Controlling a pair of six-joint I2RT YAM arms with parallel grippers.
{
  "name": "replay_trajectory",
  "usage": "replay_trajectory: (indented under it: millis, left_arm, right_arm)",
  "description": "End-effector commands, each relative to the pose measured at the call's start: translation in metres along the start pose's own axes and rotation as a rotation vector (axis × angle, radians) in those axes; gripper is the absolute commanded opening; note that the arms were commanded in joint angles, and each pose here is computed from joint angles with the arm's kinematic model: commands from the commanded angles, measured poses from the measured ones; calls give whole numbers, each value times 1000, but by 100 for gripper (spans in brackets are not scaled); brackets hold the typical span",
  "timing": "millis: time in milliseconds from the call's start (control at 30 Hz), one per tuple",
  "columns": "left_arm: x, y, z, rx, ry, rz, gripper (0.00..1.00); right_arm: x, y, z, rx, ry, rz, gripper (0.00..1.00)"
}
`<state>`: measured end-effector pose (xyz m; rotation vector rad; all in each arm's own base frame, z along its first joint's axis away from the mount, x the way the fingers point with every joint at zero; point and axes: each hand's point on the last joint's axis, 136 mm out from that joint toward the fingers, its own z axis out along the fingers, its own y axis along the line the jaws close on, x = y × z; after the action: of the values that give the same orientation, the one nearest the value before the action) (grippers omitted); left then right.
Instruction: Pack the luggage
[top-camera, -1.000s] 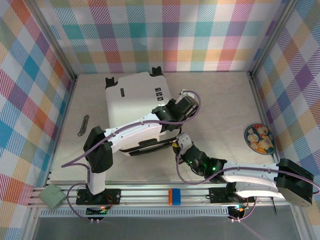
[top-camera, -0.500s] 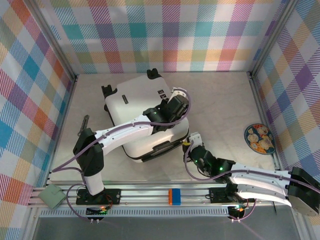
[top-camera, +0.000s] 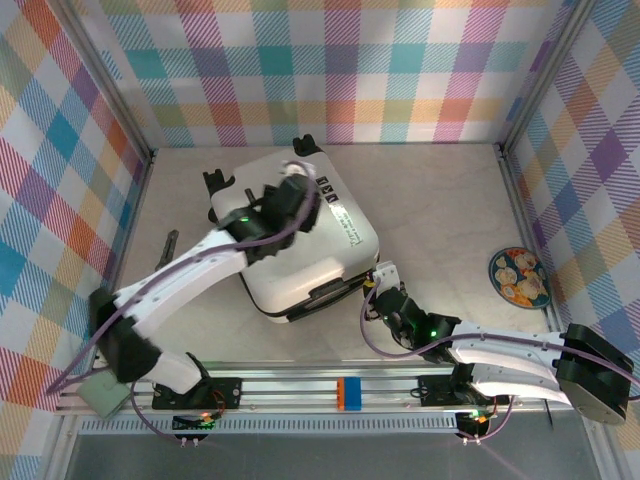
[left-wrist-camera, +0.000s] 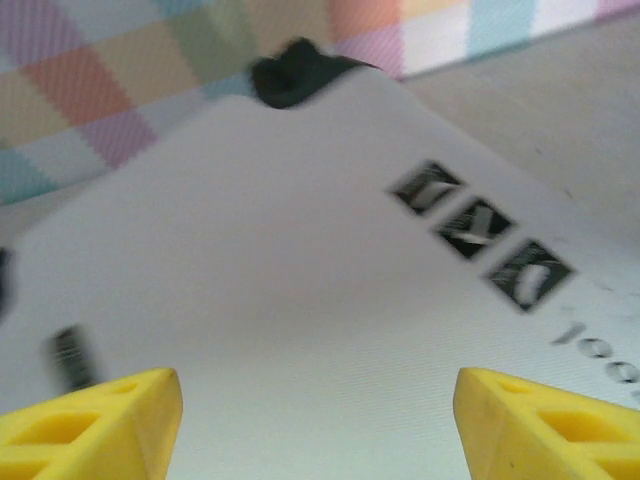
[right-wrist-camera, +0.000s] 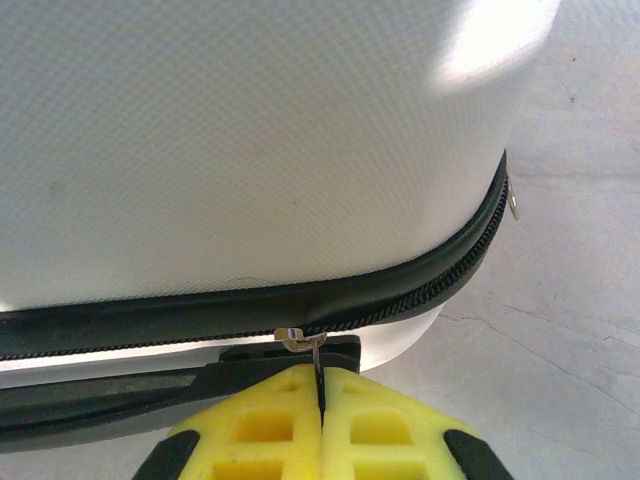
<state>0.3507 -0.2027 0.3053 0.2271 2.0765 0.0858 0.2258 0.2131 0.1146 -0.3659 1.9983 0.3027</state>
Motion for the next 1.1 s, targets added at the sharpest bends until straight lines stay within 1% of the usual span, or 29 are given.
replay_trajectory:
  millis: [0, 133, 200, 267, 300, 333, 400, 433, 467, 533, 600, 667, 833, 967, 1067]
  left_arm:
    - [20, 59, -23, -66, 38, -129, 76]
    - [50, 108, -38, -142, 68, -225, 80]
    - [63, 120, -40, -157, 85, -263, 80]
    - [69, 122, -39, -149, 92, -284, 80]
    - [70, 121, -38, -140, 94, -288, 80]
    - [70, 120, -36, -136, 99, -288, 80]
    - [71, 115, -32, -119, 114, -285, 80]
    - [72, 112, -30, -108, 124, -283, 79]
    - [73, 110, -28, -100, 132, -283, 79]
    - [75, 104, -24, -75, 143, -284, 79]
    - [76, 104, -22, -84, 150, -281, 79]
    - [78, 104, -20, -89, 157, -276, 79]
    - [81, 98, -10, -81, 169, -279, 79]
    - [85, 101, 12, -116, 193, -287, 79]
    - [87, 102, 29, -95, 215, -326, 78]
  right_arm:
    - [-17, -2, 1, 17, -49, 3, 0]
    - [-17, -1, 0, 11, -47, -10, 0]
    - [-18, -2, 0, 15, -51, -19, 0]
    - [-20, -10, 0, 40, -45, -19, 0]
    - [-19, -19, 0, 73, -36, -5, 0]
    - [-19, -35, -1, 144, -26, 23, 0]
    - [-16, -73, -11, 352, -7, 75, 0]
    - [-15, -85, -16, 427, -7, 71, 0]
    - [-16, -85, -16, 429, -16, 69, 0]
    - [-19, -66, -7, 297, -55, 56, 0]
    - [-19, -53, -3, 222, -67, 50, 0]
    - [-19, -53, -1, 229, -56, 36, 0]
    - [-22, -40, 2, 157, -65, -10, 0]
    - [-22, -39, -1, 144, -69, -6, 0]
    - [-22, -38, -3, 139, -67, -13, 0]
